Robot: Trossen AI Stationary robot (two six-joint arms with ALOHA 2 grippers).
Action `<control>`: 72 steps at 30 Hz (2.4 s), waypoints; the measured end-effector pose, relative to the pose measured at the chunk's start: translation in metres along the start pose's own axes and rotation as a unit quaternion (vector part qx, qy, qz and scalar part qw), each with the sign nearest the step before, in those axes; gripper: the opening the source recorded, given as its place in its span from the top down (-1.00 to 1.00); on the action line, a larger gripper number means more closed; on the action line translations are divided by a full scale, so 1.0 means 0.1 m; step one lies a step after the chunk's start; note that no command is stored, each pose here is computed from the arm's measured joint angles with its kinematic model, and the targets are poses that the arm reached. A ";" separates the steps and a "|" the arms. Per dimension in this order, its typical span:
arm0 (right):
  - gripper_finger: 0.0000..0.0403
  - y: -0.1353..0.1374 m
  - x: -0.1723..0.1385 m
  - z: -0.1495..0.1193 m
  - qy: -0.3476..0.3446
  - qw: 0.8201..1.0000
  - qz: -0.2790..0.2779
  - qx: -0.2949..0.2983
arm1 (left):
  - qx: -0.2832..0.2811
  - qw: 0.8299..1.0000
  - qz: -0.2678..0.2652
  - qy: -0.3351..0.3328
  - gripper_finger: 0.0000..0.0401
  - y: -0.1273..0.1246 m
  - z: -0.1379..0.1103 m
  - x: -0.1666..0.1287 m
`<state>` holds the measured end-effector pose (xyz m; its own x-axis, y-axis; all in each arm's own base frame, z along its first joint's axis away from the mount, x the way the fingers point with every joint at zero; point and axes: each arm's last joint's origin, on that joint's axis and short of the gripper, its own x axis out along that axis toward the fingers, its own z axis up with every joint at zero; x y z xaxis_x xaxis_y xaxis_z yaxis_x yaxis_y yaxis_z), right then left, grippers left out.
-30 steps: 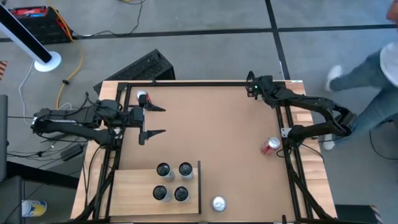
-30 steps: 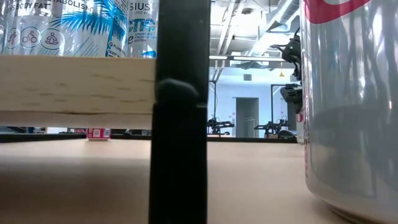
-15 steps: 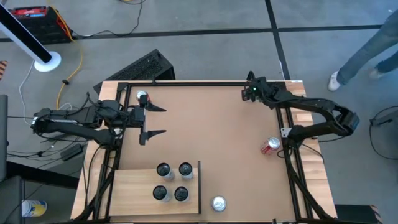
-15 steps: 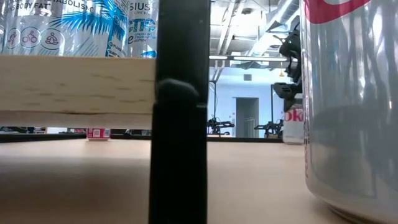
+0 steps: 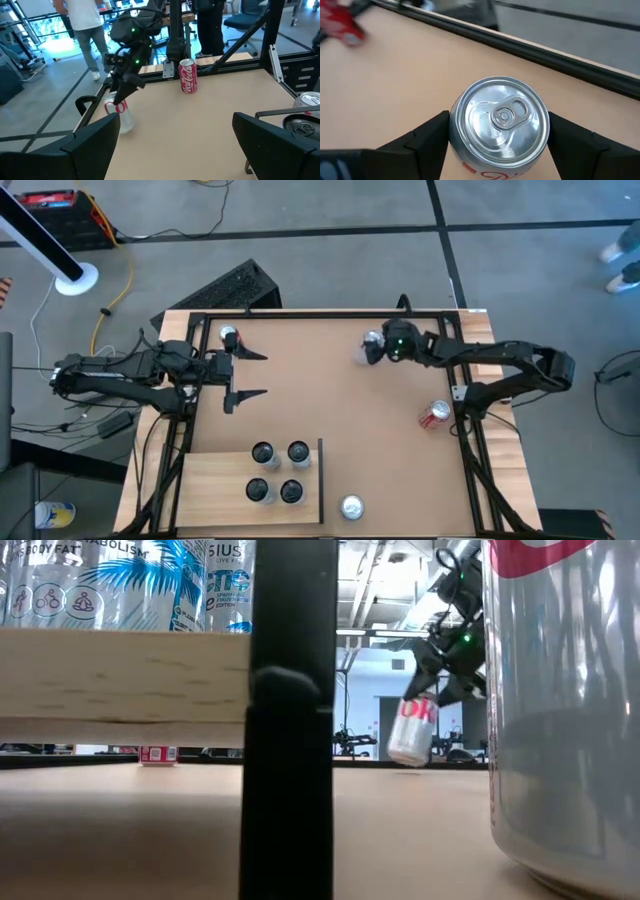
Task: Place canned beverage on shelf
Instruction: Put the top silver soda can on the shelf
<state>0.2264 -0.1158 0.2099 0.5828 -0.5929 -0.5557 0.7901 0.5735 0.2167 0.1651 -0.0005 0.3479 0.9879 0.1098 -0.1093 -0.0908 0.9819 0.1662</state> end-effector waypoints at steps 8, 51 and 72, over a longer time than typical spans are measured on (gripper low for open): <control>-0.55 0.44 -0.17 -0.11 -0.028 0.994 0.100 -0.030 | -0.008 0.999 -0.044 -0.005 -0.85 -0.03 0.00 -0.01; -0.58 2.63 0.68 -0.02 0.020 0.904 0.263 -0.337 | -0.115 0.993 0.003 0.037 -0.85 -0.16 -1.30 -0.23; -0.60 2.65 0.78 -0.11 0.058 0.898 0.260 -0.350 | -0.121 0.992 0.003 0.036 -0.85 -0.16 -1.30 -0.24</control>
<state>0.4794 -0.0037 0.2154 0.7826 -0.1016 -0.6142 0.0797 0.9948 -0.0630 0.1269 0.0009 0.2201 0.9765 0.1173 -0.1808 -0.1322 0.9885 -0.0729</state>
